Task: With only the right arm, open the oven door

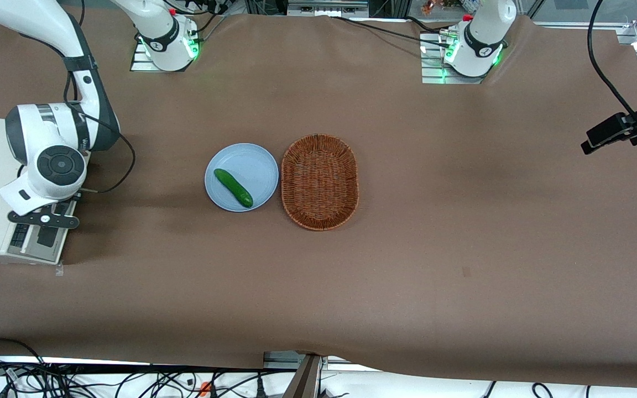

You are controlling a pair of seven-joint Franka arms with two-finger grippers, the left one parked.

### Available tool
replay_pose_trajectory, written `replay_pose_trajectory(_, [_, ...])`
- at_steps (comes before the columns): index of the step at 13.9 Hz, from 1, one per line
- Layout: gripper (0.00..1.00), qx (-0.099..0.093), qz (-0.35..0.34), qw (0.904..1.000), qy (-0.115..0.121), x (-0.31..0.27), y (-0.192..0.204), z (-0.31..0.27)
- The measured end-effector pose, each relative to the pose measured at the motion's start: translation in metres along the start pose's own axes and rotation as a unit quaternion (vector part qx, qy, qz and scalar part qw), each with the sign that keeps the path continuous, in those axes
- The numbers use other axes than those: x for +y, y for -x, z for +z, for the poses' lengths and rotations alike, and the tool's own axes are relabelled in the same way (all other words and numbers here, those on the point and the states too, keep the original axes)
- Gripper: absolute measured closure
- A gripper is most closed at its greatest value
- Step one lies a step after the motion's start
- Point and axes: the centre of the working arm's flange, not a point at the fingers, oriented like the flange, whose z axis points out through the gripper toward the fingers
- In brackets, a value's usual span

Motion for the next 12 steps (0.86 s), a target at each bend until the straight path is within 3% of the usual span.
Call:
replay_pose_trajectory(3, [0.99, 0.002, 0.003, 0.9995, -0.033, -0.018, -0.001, -0.004])
replay_pose_trajectory(8, [0.99, 0.005, -0.003, 0.9989, -0.046, -0.034, -0.001, -0.004])
replay_pose_trajectory(12, [0.99, 0.010, -0.010, 0.9974, -0.070, -0.060, -0.003, 0.002])
